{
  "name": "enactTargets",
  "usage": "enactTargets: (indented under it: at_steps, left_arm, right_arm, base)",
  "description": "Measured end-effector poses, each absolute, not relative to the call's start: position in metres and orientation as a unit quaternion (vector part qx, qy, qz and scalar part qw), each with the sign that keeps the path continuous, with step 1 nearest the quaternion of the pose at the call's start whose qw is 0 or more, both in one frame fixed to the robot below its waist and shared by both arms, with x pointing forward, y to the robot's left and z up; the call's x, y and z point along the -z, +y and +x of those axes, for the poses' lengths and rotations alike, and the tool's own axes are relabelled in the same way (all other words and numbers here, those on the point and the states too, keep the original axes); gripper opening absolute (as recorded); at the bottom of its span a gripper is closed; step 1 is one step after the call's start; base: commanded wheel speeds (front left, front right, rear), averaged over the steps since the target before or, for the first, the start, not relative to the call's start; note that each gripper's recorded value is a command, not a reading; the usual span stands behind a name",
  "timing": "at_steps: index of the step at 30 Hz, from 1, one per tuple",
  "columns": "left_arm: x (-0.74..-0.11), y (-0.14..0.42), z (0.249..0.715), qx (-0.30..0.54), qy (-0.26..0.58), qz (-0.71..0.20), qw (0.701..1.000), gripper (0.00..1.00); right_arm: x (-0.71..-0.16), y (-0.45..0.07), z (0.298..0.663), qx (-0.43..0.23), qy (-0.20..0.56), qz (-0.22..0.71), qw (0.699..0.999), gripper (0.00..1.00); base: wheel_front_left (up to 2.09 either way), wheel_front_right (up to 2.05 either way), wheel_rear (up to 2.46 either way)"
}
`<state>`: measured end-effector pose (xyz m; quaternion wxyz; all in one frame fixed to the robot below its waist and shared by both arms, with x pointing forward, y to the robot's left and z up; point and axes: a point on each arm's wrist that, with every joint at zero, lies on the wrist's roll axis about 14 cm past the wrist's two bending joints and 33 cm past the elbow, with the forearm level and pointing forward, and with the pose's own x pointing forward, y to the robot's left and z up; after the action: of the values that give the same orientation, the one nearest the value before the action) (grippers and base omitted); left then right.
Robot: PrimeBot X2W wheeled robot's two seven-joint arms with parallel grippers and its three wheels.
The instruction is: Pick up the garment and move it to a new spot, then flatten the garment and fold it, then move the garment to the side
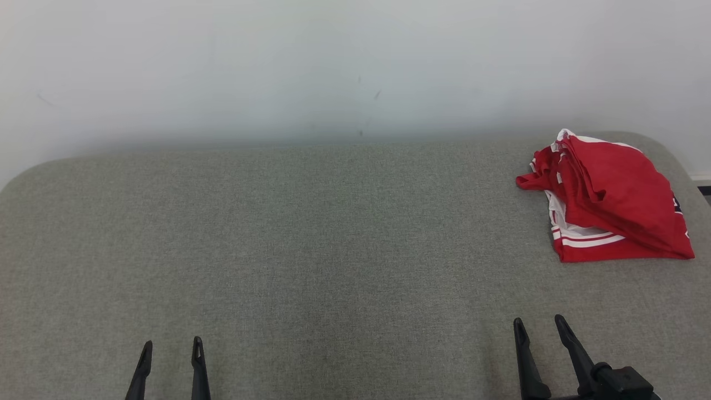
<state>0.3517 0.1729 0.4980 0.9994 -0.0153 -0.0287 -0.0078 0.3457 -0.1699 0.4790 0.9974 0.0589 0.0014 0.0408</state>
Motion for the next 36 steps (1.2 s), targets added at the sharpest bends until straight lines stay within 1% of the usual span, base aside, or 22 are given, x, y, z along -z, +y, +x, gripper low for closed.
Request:
enactTargets:
  at_steps: [7,8,13,22,23,29,36]
  left_arm:
    - [-0.497,0.174,0.352,0.004,-0.027,-0.018,0.999,1.00]
    - [-0.495,0.174,0.351,0.004,-0.023,-0.019,1.000,0.00]
    - [-0.482,0.173,0.349,0.002,-0.001,-0.026,1.000,0.00]
    - [-0.475,0.178,0.348,-0.013,0.020,-0.119,0.993,0.00]
    - [-0.475,0.178,0.348,-0.013,0.020,-0.119,0.993,0.00]
    - [-0.472,0.181,0.348,-0.021,0.032,-0.184,0.982,0.00]
    - [-0.471,0.183,0.348,-0.025,0.040,-0.234,0.971,0.00]
  right_arm:
    - [-0.478,-0.168,0.346,-0.043,0.003,0.059,0.997,1.00]
    - [-0.476,-0.168,0.345,-0.043,0.007,0.059,0.997,0.00]
    - [-0.460,-0.169,0.339,-0.040,0.033,0.064,0.997,0.00]
    - [-0.465,-0.176,0.338,-0.015,0.029,0.151,0.988,0.00]
    - [-0.465,-0.176,0.338,-0.015,0.029,0.151,0.988,0.00]
    - [-0.469,-0.183,0.337,0.001,0.023,0.212,0.977,0.00]
    - [-0.469,-0.188,0.334,0.015,0.023,0.260,0.965,0.00]
  base:
    - [0.00,0.00,0.00]
    - [0.00,0.00,0.00]
    - [0.00,0.00,0.00]
    - [0.00,0.00,0.00]
    - [0.00,0.00,0.00]
    - [0.00,0.00,0.00]
    - [0.00,0.00,0.00]
